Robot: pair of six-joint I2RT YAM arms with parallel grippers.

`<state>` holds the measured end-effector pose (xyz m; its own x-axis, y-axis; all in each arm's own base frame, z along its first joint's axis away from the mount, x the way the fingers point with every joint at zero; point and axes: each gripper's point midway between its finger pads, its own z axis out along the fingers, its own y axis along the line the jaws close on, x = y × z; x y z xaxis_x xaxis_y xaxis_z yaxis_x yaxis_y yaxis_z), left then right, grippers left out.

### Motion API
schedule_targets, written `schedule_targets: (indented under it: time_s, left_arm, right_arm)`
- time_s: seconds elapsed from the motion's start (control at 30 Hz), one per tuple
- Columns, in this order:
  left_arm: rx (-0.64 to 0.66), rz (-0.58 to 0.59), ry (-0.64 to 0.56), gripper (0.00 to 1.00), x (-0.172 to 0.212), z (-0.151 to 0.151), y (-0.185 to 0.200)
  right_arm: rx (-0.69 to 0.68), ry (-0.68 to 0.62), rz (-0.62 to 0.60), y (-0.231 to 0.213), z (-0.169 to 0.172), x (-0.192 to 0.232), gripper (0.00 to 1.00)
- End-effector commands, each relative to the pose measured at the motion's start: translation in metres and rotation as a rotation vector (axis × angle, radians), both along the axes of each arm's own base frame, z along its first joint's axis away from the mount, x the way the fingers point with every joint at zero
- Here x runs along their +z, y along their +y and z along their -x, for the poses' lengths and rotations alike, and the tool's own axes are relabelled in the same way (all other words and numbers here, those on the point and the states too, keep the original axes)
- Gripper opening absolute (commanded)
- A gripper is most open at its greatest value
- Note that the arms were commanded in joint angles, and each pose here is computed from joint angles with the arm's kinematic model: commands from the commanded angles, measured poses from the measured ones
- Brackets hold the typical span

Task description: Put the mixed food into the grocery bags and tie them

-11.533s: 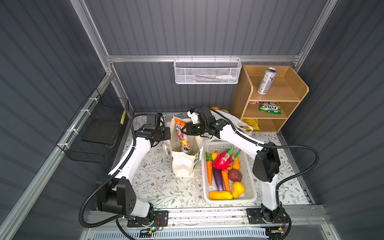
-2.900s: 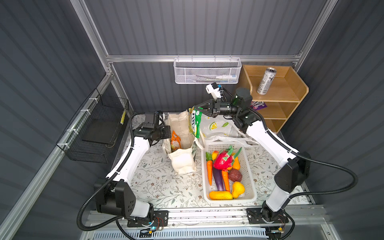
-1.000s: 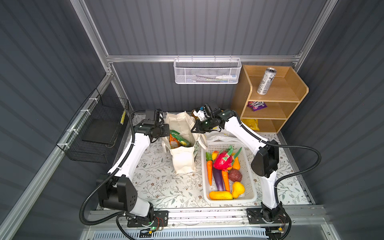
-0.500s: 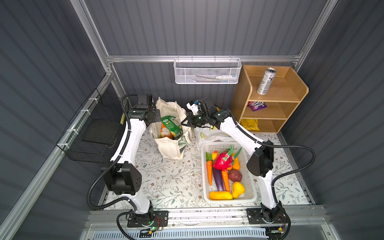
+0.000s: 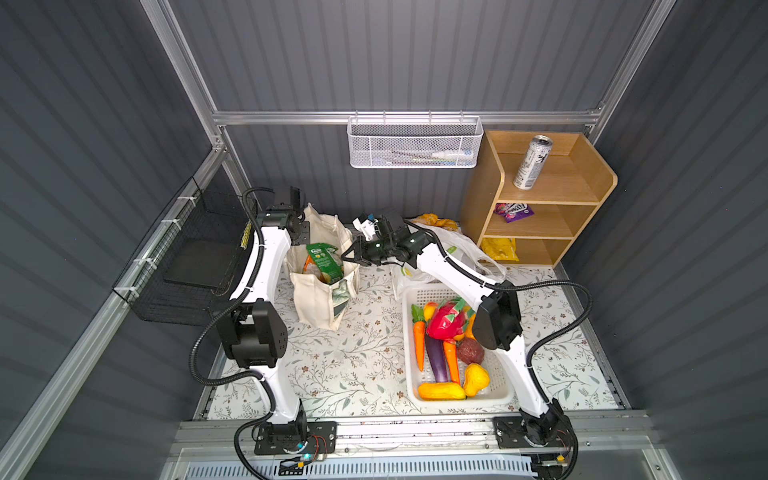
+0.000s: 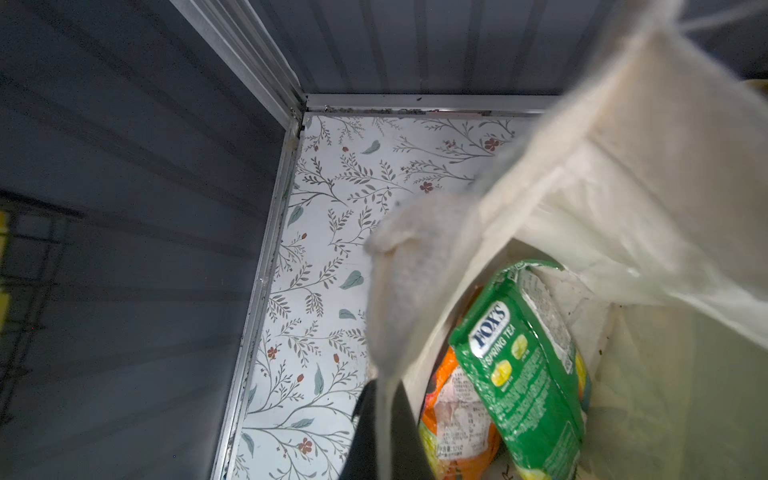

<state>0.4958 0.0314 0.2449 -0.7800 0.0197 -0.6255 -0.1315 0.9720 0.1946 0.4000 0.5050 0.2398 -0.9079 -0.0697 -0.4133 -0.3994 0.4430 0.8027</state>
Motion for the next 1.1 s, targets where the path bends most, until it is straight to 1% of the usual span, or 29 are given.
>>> schedule_targets:
  time_s: [0.0,0.03,0.1,0.13,0.17,0.27,0.37,0.43,0.53,0.63,0.73,0.87,0.97,1.07]
  left_arm:
    - [0.014,-0.037,-0.124,0.11,0.039,-0.017,0.012]
    - [0.008,-0.030,-0.128,0.22,0.041,-0.017,0.011]
    - [0.001,-0.016,-0.153,0.52,0.051,-0.016,0.009]
    - [0.000,-0.009,-0.167,0.63,0.057,-0.016,0.007]
    - [-0.005,0.002,-0.184,0.72,0.064,-0.014,0.006]
    - [-0.020,0.040,-0.234,0.89,0.086,-0.008,-0.001]
    - [-0.048,0.095,-0.280,1.00,0.107,0.000,-0.010]
    - [-0.079,0.149,-0.308,1.00,0.120,0.007,-0.020]
    - [-0.150,0.283,-0.346,1.00,0.141,0.022,-0.045]
    - [-0.243,0.418,-0.356,1.00,0.153,0.042,-0.084]
    - [-0.331,0.446,-0.351,1.00,0.158,0.069,-0.129]
    - [-0.421,0.579,-0.286,1.00,0.141,0.107,-0.186]
    - [-0.483,0.618,-0.203,1.00,0.113,0.138,-0.224]
    - [-0.517,0.630,-0.112,1.00,0.084,0.166,-0.250]
  right_arm:
    - [0.048,-0.082,-0.047,-0.002,0.006,0.039,0.48]
    - [0.047,-0.092,-0.037,-0.007,0.007,0.042,0.54]
    - [0.039,-0.121,-0.014,-0.022,0.007,0.054,0.64]
    - [0.033,-0.136,0.003,-0.030,0.008,0.059,0.67]
    - [0.028,-0.157,0.019,-0.039,0.010,0.066,0.70]
    - [-0.014,-0.220,0.073,-0.069,0.013,0.084,0.76]
    - [-0.091,-0.255,0.140,-0.107,0.011,0.092,0.81]
    - [-0.148,-0.267,0.181,-0.136,0.010,0.095,0.84]
    - [-0.254,-0.251,0.220,-0.188,0.007,0.092,0.85]
    - [-0.375,-0.215,0.295,-0.247,0.006,0.071,0.87]
    - [-0.510,-0.154,0.403,-0.308,0.010,0.039,0.87]
    - [-0.664,-0.033,0.442,-0.373,0.019,0.002,0.87]
    - [-0.764,0.050,0.441,-0.409,0.022,-0.023,0.88]
    - [-0.821,0.128,0.441,-0.432,0.025,-0.046,0.90]
